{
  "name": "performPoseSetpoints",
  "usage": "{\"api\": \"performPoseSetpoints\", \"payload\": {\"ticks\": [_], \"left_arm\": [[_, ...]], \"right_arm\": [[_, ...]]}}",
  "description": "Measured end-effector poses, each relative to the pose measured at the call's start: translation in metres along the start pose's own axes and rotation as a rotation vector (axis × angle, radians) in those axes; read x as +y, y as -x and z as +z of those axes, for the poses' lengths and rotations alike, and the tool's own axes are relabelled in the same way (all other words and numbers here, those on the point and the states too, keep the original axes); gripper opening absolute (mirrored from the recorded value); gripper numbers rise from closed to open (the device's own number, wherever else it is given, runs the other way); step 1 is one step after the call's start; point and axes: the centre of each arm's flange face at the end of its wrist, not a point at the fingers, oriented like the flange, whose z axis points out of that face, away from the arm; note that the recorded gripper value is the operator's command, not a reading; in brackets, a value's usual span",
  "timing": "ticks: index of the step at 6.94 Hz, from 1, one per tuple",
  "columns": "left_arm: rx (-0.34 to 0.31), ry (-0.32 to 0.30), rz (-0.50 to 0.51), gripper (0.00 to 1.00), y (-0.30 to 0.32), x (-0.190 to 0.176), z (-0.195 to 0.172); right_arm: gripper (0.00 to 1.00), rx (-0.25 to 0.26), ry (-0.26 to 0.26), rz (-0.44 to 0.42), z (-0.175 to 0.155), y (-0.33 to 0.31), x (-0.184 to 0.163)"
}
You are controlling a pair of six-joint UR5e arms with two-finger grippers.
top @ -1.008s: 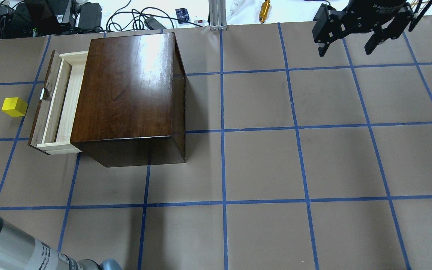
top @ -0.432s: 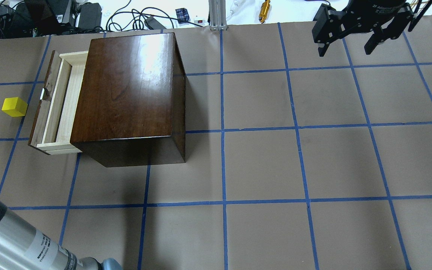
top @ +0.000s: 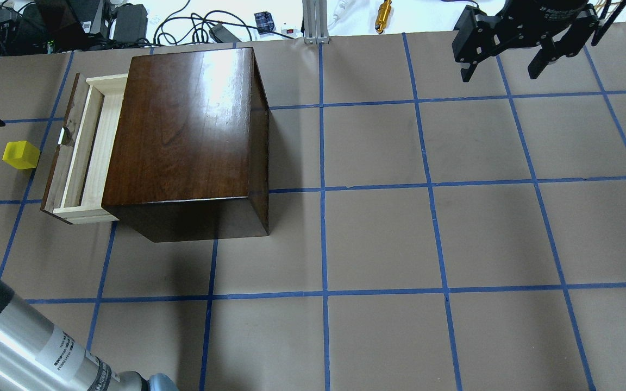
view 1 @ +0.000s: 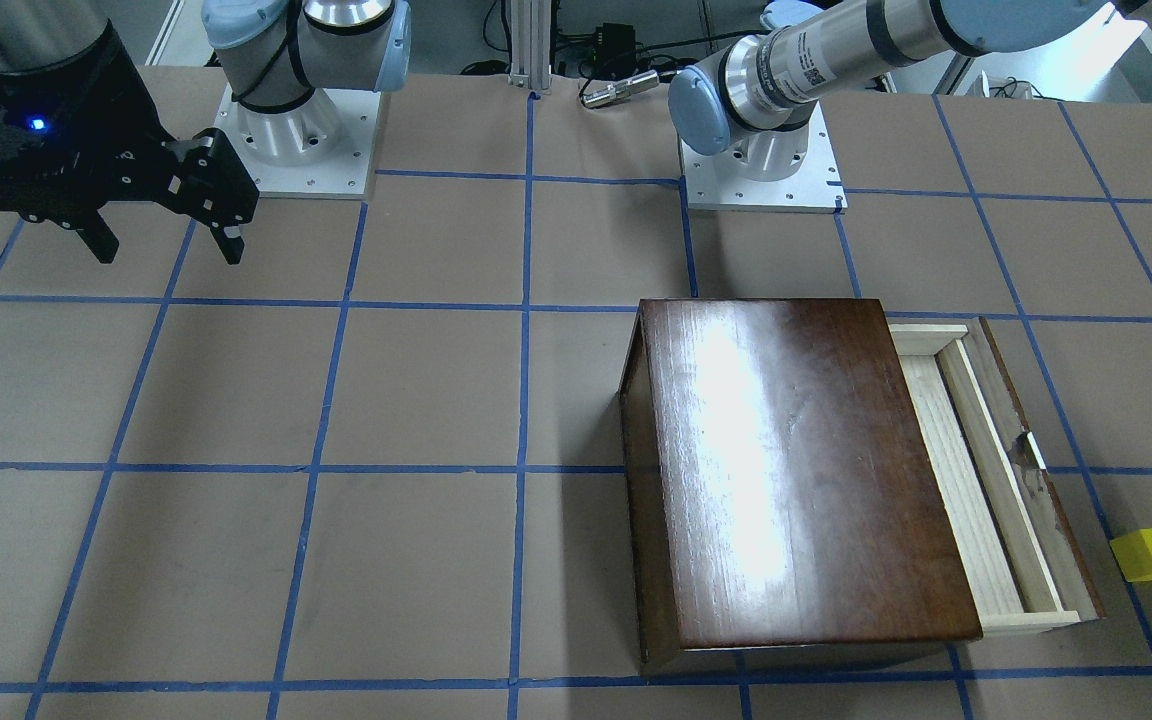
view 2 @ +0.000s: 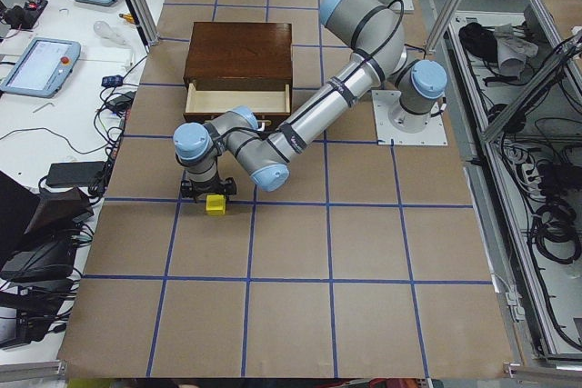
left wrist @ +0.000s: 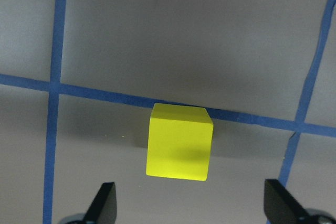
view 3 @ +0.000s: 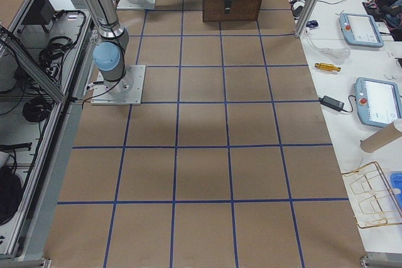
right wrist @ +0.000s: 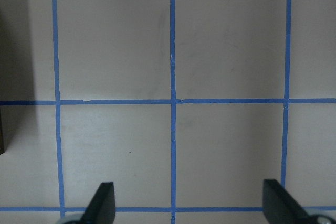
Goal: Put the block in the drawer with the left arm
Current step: 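Lower the left gripper over the yellow cube and close on it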
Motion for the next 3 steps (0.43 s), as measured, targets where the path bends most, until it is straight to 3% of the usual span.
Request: {"api": "performPoseSetpoints", "payload": {"ticks": [3], "left_arm": [[0.004, -0.035, 0.052, 0.99, 0.003, -0.001, 0.022]], "right_arm": [[1.00, 0.000, 0.000, 0.000, 0.000, 0.000, 0.000]]}}
